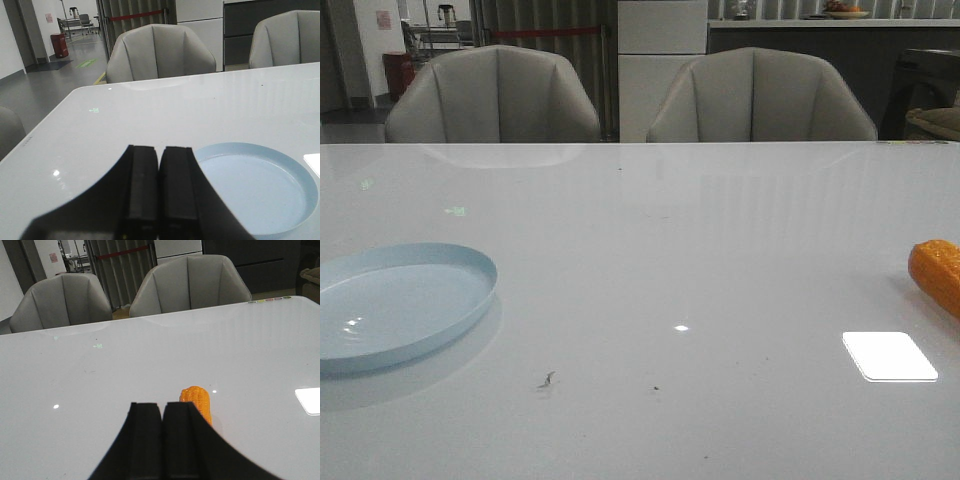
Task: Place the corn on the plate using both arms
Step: 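Lower the left gripper toward the rim of the light blue plate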
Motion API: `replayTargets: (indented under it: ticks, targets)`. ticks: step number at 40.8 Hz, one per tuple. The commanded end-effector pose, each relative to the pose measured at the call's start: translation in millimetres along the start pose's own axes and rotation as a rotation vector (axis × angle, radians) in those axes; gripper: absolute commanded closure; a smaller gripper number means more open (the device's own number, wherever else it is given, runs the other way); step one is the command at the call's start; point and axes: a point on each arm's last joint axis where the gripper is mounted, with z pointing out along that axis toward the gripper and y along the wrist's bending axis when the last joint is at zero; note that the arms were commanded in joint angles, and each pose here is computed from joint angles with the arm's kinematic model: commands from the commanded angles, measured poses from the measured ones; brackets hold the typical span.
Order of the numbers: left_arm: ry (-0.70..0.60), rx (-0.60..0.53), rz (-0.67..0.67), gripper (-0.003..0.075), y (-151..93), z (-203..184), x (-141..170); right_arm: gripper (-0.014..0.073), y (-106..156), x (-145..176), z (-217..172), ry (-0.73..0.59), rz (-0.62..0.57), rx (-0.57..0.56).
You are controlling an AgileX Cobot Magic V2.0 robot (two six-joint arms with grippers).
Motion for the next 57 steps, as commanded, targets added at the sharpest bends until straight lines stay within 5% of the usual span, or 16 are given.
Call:
replayTargets:
  ticks: [1,26,38,47,57]
  targets:
    - [-0.069,-0.014,-0.006,0.0634,0,0,3,0.0568,2,-16,-3,-0.128,-0.005,-0.01]
    - [-0.108,-0.019,-0.027,0.0634,0,0,0,0.0568,2,-16,-3,-0.128,-0.005,-0.01]
    - [-0.264,-0.047,-0.047,0.0634,3,-3,-14,0.0568,3,-21,-4,-0.179,-0.004,-0.016]
    - [-0.415,-0.071,-0.047,0.0634,8,-10,-42,0.0568,7,-51,-13,-0.454,-0.003,-0.048]
    - [-0.402,-0.082,0.128,0.0634,16,-24,-113,0.0568,26,-131,-33,-0.439,-0.14,-0.048]
